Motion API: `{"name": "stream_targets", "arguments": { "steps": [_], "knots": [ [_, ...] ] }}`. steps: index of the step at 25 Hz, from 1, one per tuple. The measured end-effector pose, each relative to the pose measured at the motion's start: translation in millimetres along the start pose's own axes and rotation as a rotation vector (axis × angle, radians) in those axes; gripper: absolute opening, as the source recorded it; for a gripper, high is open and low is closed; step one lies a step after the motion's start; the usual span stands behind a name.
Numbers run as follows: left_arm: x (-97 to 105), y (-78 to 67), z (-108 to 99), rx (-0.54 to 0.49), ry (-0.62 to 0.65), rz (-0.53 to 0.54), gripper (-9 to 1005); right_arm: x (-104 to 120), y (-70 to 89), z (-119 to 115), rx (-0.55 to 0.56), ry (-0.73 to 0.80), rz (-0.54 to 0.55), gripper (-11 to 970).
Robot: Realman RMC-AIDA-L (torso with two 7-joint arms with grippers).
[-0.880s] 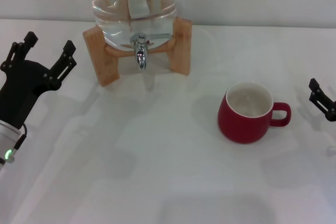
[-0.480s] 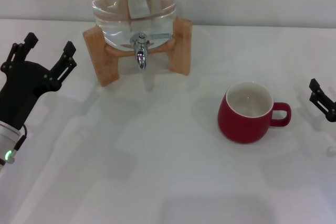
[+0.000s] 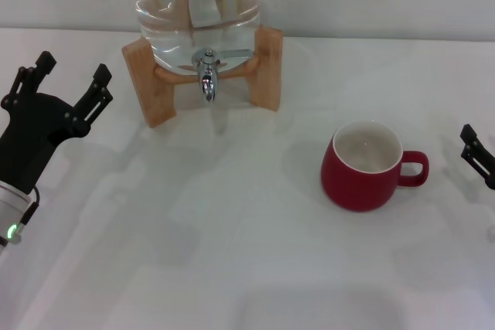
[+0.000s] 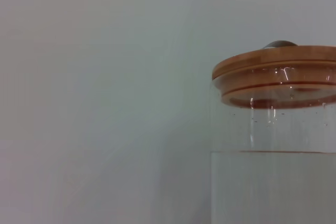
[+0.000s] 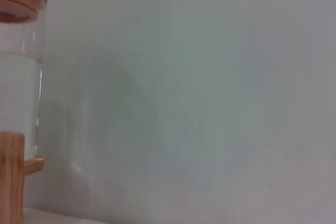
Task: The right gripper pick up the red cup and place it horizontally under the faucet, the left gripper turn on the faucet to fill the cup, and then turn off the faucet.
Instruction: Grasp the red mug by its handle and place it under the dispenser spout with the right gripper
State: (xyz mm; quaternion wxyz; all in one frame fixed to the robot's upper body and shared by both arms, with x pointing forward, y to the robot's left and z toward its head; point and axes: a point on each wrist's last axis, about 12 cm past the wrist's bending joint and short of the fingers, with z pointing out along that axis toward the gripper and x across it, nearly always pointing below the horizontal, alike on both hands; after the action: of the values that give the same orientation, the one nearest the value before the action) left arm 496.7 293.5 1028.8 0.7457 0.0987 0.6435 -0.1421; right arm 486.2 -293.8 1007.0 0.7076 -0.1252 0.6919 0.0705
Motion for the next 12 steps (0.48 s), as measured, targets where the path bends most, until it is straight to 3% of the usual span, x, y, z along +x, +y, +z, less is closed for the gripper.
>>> {"name": "stream_targets", "arguments": {
  "steps": [5,12],
  "knots": [
    [-0.2,-0.1,-0.4,0.000,-0.002,0.001,891,1.8,2.5,-11.6,-0.004,-0.011,0.008,855],
    [-0.3,-0.3,-0.7,0.002,-0.004,0.001,890,6.8,15.9,-18.5,-0.100,0.017,-0.004,855]
  ]
}}
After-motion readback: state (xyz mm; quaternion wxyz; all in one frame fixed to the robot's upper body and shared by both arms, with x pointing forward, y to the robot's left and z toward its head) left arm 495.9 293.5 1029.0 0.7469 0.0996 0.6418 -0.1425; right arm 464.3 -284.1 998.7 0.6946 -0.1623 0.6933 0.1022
